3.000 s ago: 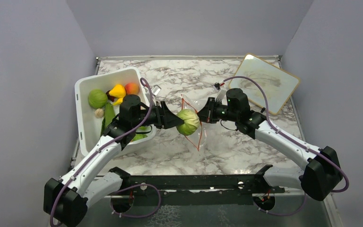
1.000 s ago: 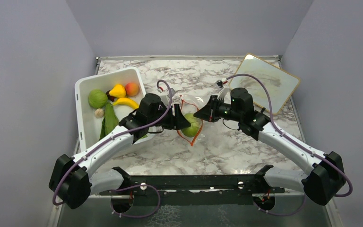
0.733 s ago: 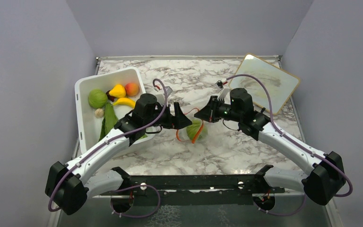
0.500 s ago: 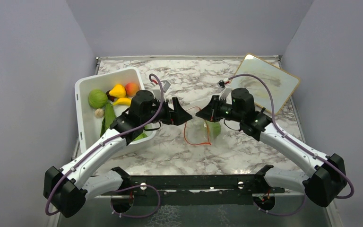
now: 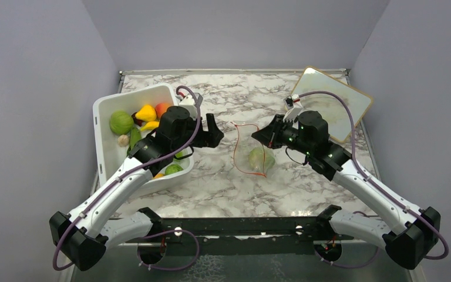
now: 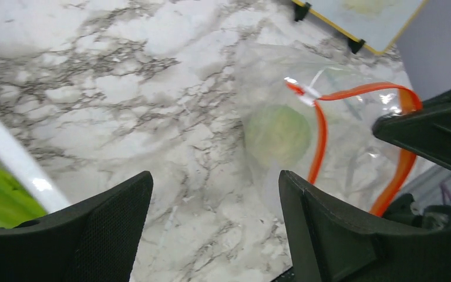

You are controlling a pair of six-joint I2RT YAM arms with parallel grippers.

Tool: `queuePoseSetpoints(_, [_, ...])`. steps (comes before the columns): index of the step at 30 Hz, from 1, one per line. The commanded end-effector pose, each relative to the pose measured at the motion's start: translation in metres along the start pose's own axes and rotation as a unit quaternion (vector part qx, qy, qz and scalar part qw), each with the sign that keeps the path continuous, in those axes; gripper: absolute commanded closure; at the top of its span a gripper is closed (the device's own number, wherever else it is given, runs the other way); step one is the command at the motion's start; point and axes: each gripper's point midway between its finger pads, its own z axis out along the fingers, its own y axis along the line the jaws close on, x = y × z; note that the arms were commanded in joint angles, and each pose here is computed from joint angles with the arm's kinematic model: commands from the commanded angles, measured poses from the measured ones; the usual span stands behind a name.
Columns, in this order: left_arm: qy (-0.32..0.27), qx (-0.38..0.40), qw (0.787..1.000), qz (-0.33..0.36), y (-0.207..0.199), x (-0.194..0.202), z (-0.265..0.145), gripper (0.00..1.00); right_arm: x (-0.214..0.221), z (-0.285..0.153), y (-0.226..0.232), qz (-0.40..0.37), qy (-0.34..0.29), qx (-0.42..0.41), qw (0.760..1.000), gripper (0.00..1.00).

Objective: Place the food in the zip-top bag and seal the zipper
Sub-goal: Place the fake vegetable in the zipper food storage bag, then pick up the fake fruit from the bin.

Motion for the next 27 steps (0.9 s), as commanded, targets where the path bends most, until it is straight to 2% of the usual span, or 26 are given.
queuePoseSetpoints(1, [-0.029, -0.130, 0.990, 0.036, 0.045, -0.015, -0.014, 0.19, -0.013, -0.006, -0.005, -0.003, -0.030, 0.029, 0.999, 0.99])
queuePoseSetpoints(5, [-0.062, -0.221, 0.973, 0.036, 0.075, -0.031, -0.027, 0.24, -0.007, -0.005, -0.006, -0.003, -0.025, 0.021, 0.999, 0.99])
queuePoseSetpoints(10, [-0.096, -0.279, 0.955, 0.014, 0.100, -0.053, -0.038, 0.35, 0.001, -0.004, -0.009, -0.007, -0.016, 0.018, 1.000, 0.99])
queuePoseSetpoints(12, [-0.097, -0.289, 0.952, -0.008, 0.114, -0.058, -0.037, 0.36, 0.003, -0.004, -0.009, -0.010, -0.013, 0.015, 1.000, 0.99])
queuePoseSetpoints(15, [-0.080, -0.271, 0.959, -0.037, 0.126, -0.061, -0.029, 0.36, 0.005, -0.003, -0.010, -0.014, -0.009, 0.013, 1.000, 0.99])
queuePoseSetpoints(21, [-0.104, -0.286, 0.944, -0.130, 0.173, -0.070, -0.030, 0.36, 0.010, -0.002, -0.011, -0.015, -0.002, 0.011, 1.000, 0.99])
queuePoseSetpoints(23, [-0.119, -0.281, 0.937, -0.169, 0.188, -0.068, -0.026, 0.40, 0.012, -0.002, -0.012, -0.013, -0.001, 0.011, 1.000, 0.99])
queuePoseSetpoints(25, [-0.131, -0.272, 0.930, -0.212, 0.203, -0.064, -0.019, 0.49, 0.014, -0.001, -0.014, -0.011, 0.000, 0.011, 1.000, 0.99])
queuePoseSetpoints(27, [-0.132, -0.264, 0.919, -0.260, 0.218, -0.055, -0.010, 0.50, 0.017, -0.001, -0.014, -0.009, 0.004, 0.009, 1.000, 0.99])
